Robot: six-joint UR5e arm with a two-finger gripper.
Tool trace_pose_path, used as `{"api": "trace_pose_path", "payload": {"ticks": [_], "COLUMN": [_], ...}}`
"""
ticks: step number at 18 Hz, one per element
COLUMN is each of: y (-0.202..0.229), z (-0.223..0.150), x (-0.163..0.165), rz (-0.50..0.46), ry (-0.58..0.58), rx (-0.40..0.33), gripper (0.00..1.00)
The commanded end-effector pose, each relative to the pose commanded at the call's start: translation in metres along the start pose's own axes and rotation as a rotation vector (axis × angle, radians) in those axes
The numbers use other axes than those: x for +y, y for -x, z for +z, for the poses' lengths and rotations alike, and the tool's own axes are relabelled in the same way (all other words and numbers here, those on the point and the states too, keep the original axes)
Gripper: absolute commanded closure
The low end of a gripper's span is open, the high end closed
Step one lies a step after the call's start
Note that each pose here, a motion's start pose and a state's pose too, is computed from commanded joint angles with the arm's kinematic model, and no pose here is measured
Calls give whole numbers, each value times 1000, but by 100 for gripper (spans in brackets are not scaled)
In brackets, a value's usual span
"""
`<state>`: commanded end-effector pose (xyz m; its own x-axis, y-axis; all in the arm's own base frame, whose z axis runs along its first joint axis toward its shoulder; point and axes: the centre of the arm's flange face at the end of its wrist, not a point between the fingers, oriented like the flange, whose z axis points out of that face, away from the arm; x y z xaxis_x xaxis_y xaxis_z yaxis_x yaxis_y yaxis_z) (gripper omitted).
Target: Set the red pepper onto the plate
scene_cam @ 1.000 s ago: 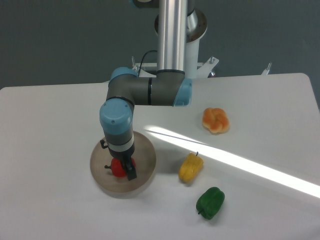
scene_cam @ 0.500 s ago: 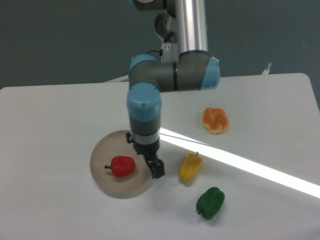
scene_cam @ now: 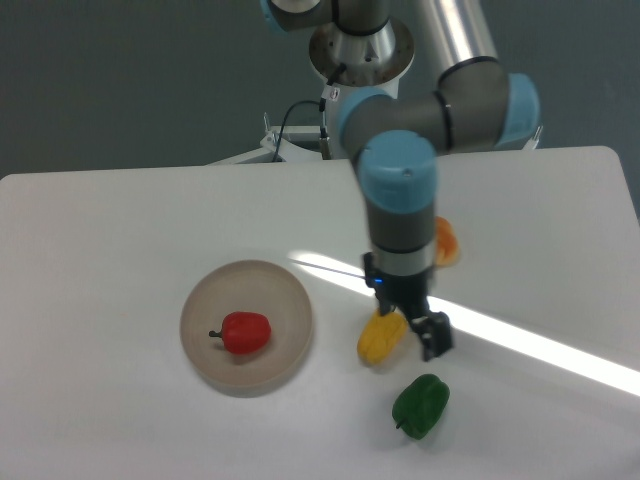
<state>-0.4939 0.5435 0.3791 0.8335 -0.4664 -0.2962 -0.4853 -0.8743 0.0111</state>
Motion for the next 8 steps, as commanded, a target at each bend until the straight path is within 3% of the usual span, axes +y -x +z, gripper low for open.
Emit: {"api": "trace_pose_path", "payload": {"ticks": [2, 4, 8], "y": [15, 30, 31], "z": [5, 14, 26], "x": [30, 45, 44], "rz": [118, 118, 117], "ry": [11, 9, 6], "rx": [-6, -13, -2], "gripper": [0, 0, 0]}}
